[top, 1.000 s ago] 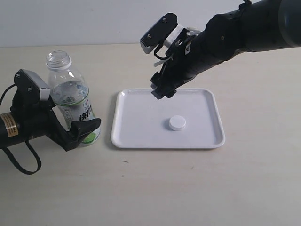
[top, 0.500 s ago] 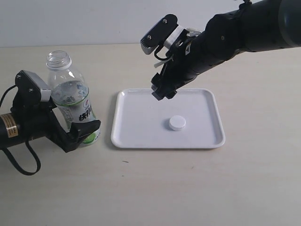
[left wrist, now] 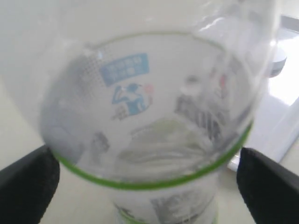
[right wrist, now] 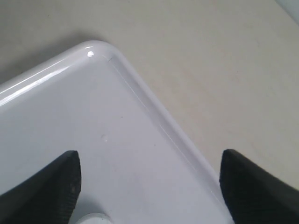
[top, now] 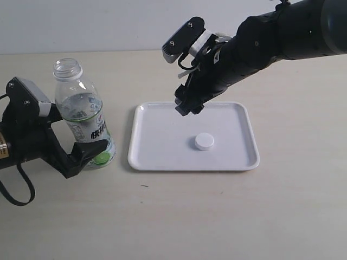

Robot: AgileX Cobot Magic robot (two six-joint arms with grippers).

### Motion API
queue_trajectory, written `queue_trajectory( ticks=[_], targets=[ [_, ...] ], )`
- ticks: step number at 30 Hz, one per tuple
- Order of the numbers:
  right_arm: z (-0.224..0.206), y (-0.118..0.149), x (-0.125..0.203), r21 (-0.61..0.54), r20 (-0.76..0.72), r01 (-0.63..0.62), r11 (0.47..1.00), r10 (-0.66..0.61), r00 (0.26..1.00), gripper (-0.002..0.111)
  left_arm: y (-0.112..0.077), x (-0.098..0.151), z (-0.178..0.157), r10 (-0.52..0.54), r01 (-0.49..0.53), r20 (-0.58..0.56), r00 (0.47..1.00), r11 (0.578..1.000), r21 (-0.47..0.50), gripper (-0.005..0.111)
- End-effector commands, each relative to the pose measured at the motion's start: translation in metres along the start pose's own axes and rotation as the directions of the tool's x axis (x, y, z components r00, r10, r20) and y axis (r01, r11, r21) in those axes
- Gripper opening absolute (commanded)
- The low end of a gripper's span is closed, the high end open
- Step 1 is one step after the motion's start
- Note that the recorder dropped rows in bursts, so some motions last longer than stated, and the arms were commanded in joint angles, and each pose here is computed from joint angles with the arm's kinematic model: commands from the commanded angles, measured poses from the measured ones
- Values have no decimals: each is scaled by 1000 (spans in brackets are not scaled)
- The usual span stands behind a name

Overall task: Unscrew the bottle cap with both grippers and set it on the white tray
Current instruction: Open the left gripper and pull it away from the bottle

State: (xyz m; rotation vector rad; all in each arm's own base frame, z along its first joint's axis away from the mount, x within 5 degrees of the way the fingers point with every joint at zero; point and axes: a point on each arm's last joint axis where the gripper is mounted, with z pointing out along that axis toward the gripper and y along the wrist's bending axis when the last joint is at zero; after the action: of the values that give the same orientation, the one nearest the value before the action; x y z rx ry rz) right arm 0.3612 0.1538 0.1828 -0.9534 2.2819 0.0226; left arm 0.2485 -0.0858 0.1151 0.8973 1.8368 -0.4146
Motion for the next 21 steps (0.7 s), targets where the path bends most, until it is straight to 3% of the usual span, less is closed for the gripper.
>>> queue_trajectory(
  ticks=[1, 21],
  targets=[
    [-3, -2, -2, 7, 10, 5, 1000, -5, 1000, 77, -5, 1, -7, 3, -3, -17, 1000, 1000, -1, 99],
    [-3, -2, -2, 6, 9, 5, 1000, -5, 1000, 77, -19, 10, -33, -35, 30, -103, 994, 998, -51, 99]
  ],
)
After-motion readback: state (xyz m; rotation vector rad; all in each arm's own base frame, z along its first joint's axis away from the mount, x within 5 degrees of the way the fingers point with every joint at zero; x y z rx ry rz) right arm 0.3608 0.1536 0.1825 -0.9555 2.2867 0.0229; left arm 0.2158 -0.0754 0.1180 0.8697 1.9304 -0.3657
